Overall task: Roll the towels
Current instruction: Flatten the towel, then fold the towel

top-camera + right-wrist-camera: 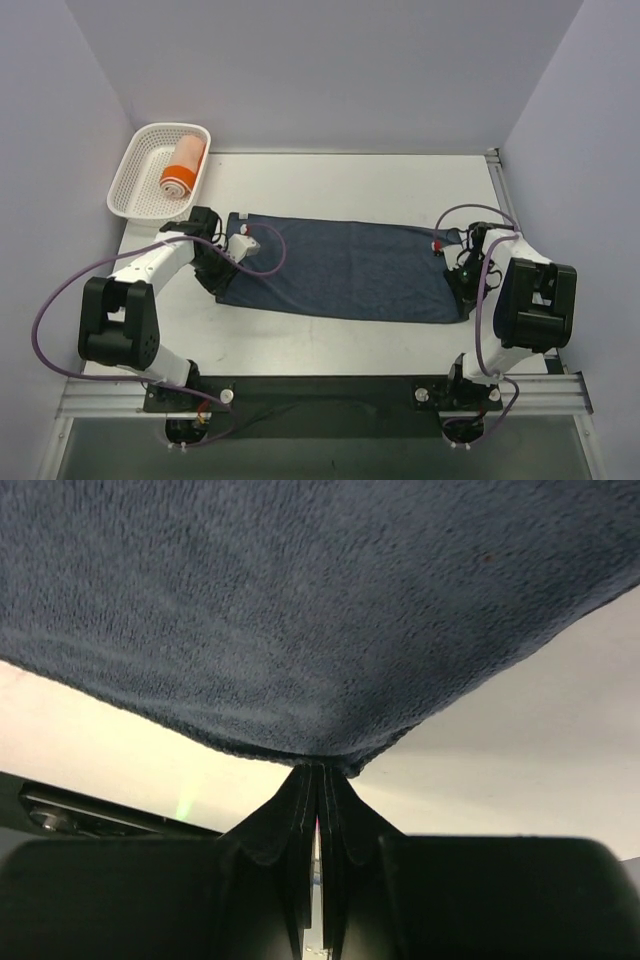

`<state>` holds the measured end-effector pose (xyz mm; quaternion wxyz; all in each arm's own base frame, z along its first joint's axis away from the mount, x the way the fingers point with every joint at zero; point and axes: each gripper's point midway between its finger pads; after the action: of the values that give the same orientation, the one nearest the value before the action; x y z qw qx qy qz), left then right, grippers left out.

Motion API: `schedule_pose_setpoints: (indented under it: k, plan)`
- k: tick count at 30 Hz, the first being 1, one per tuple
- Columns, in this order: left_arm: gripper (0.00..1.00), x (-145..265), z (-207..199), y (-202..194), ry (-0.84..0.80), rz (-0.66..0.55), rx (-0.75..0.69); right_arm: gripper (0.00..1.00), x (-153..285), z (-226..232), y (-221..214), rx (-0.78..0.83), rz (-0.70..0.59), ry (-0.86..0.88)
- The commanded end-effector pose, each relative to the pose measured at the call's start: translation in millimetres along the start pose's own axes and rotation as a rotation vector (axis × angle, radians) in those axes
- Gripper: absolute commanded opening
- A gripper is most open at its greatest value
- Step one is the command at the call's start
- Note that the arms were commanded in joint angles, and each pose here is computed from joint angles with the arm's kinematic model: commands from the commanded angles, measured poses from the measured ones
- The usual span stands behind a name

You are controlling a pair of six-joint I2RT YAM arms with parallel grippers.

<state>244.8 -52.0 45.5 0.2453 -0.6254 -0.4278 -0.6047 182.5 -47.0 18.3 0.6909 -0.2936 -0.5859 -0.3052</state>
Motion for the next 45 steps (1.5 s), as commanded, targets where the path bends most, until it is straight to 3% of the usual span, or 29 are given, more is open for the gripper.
schedule_pose_setpoints:
  k: [1, 7, 16, 31, 45]
  plan:
    - [0.34, 6.2, 5.0, 8.8, 0.031, -0.054, -0.035, 0.01, 10.0, -6.1, 3.2, -0.035, -0.015, -0.045]
    - [0.33, 1.4, 5.0, 17.7, 0.008, -0.060, -0.023, 0.01, -2.8, -1.1, -7.1, -0.015, 0.057, -0.002]
    - [0.34, 2.0, 3.8, 23.5, -0.005, -0.070, -0.025, 0.02, 39.8, 6.3, 29.8, -0.054, -0.133, 0.030]
    - [0.34, -19.2, 0.9, 7.7, -0.038, -0.015, -0.007, 0.05, -7.2, 2.0, -22.3, 0.050, 0.193, 0.050]
    - [0.32, -36.0, 22.9, -19.4, 0.011, 0.086, 0.033, 0.11, -16.0, -8.5, -22.2, 0.054, 0.234, 0.023]
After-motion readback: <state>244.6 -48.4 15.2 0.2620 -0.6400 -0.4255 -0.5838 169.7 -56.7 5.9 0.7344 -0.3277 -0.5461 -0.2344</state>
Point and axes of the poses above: each gripper's point midway between its finger pads, its own x axis back along the fingers, its own z axis along the line the jaws close on, y = z × x, and after that the axes turned 15 degrees about x, right-handed
